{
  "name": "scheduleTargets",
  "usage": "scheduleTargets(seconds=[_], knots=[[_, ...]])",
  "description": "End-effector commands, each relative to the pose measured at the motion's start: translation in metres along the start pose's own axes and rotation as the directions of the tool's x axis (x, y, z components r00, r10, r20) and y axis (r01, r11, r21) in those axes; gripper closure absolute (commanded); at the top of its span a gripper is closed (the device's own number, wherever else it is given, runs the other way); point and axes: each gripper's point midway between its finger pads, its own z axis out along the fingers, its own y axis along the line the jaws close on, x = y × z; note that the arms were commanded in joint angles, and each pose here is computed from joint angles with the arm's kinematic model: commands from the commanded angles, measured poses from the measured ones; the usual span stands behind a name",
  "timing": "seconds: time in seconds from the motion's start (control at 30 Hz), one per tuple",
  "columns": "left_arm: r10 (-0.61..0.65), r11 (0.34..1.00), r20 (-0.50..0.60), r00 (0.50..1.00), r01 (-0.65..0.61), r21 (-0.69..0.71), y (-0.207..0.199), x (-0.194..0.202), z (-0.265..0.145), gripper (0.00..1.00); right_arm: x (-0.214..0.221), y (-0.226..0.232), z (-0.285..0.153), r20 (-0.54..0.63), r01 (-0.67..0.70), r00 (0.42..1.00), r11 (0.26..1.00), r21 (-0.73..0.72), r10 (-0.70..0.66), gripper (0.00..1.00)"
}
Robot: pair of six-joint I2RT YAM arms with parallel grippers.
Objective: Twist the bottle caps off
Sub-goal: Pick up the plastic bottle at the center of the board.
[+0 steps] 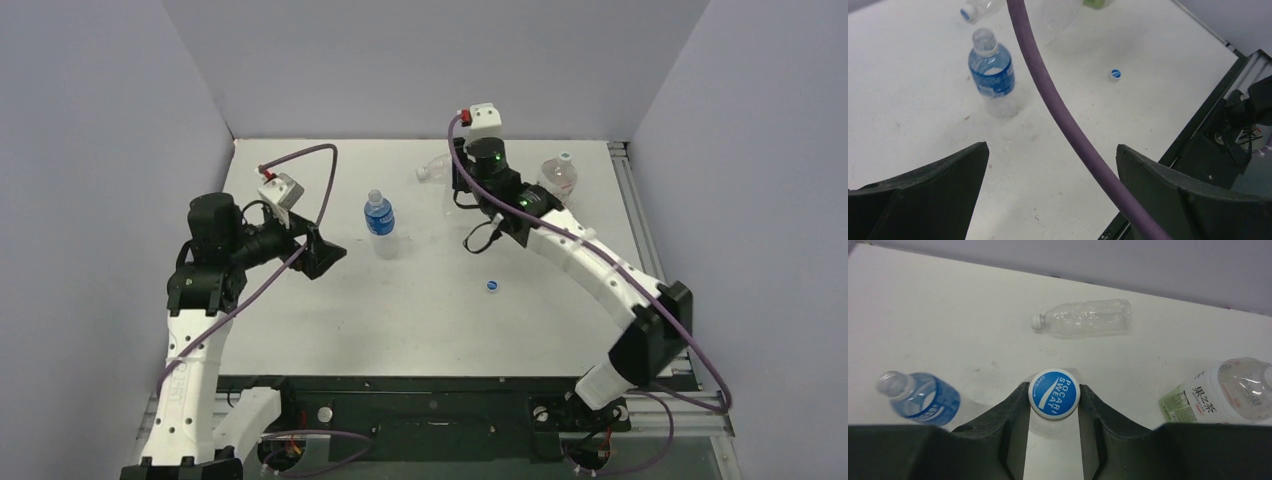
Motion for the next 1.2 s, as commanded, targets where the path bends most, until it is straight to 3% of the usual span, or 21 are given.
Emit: scheduleTargets(seconds=[0.0, 0.17, 0.37, 0.43, 0.5, 0.7, 0.93, 1.17], knots=[[0.254, 0.933, 0.239, 0.937, -0.303, 0.196, -0.06, -0.045, -0.026, 0.03, -0.037, 0.004, -0.087, 0.121, -0.072, 0.989, 0.992, -0.108, 0.085, 0.98], [0.34, 0.857, 0.409, 0.847, -0.458, 0.237, -0.098, -0.067, -0.041, 0.03, -0.043, 0.015, -0.177, 0.159, -0.113, 0.973, 0.948, -0.299, 0.166, 0.97], [0.361, 0.752, 0.376, 0.853, -0.505, 0.424, -0.138, -0.048, -0.036, 0.03, -0.041, 0.041, -0.262, 0.204, -0.077, 0.955, 0.844, -0.531, 0.216, 0.96], [0.394, 0.717, 0.389, 0.832, -0.544, 0.437, -0.147, -0.046, -0.033, 0.03, -0.04, 0.056, -0.279, 0.185, -0.059, 0.959, 0.787, -0.614, 0.217, 0.96], [0.405, 0.705, 0.397, 0.823, -0.558, 0.437, -0.153, -0.046, -0.03, 0.03, -0.041, 0.071, -0.292, 0.177, -0.04, 0.961, 0.741, -0.67, 0.212, 0.96], [0.347, 0.765, 0.403, 0.847, -0.504, 0.402, -0.152, -0.044, -0.022, 0.04, -0.045, 0.102, -0.312, 0.178, -0.026, 0.955, 0.664, -0.747, 0.238, 0.97], [0.285, 0.775, 0.362, 0.888, -0.435, 0.458, -0.16, -0.032, -0.028, 0.03, -0.055, 0.129, -0.314, 0.184, -0.027, 0.945, 0.626, -0.779, 0.27, 0.98], [0.283, 0.759, 0.364, 0.887, -0.439, 0.481, -0.165, -0.023, -0.032, 0.03, -0.074, 0.143, -0.318, 0.191, -0.051, 0.92, 0.588, -0.808, 0.342, 1.0]])
